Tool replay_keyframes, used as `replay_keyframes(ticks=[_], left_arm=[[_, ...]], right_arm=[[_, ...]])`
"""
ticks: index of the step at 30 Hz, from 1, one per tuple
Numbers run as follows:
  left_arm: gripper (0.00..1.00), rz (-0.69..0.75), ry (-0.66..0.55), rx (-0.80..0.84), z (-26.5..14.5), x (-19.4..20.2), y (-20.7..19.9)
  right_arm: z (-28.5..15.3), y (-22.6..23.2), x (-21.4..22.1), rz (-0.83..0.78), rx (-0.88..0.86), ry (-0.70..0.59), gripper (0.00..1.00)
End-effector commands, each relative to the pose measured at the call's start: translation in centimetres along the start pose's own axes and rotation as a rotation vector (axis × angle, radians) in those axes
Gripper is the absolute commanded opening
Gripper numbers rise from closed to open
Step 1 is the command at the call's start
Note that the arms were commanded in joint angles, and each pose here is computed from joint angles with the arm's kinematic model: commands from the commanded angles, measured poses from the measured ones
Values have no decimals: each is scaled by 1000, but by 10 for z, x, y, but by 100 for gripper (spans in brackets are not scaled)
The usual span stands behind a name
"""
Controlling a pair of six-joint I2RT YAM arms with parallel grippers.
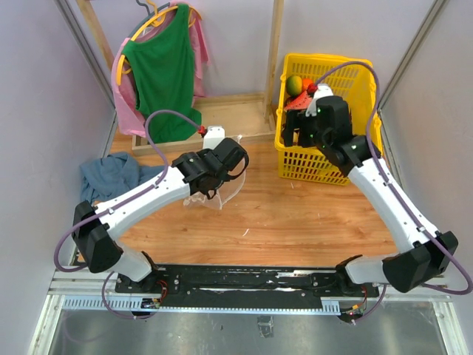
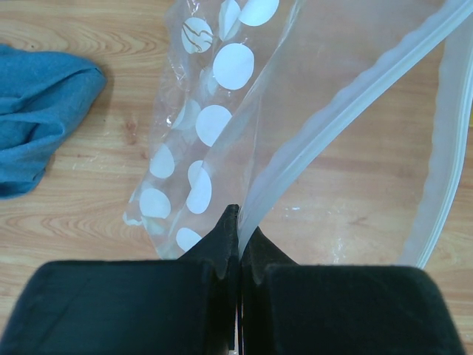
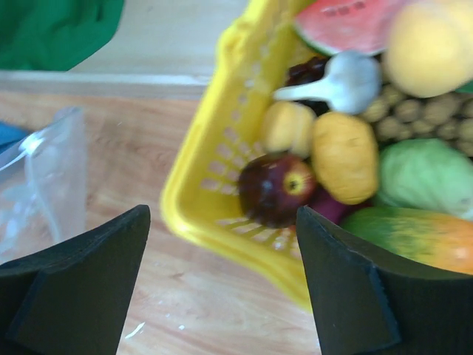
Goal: Place the food in the zip-top bag and seal the zipper
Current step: Pick up the fake vegetable from the bin.
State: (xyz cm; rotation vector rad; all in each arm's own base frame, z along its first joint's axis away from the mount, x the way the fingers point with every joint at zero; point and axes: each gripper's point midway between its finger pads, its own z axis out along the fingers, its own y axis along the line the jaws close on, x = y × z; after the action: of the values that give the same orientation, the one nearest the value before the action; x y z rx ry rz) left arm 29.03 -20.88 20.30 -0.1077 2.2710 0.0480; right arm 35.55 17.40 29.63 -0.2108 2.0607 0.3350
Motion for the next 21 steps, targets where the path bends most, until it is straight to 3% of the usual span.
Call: replay_keyframes(ticks=[1, 8, 21], left_arm=[[0, -26, -38, 19, 1, -18, -6], [0, -18, -33, 36, 5, -20, -11], [0, -20, -27, 74, 4, -21, -18]], right_arm=[[8, -42, -11, 5, 103, 21, 84], [46, -102, -13, -32, 209, 89, 88], [113, -122, 62, -101, 127, 344, 79]])
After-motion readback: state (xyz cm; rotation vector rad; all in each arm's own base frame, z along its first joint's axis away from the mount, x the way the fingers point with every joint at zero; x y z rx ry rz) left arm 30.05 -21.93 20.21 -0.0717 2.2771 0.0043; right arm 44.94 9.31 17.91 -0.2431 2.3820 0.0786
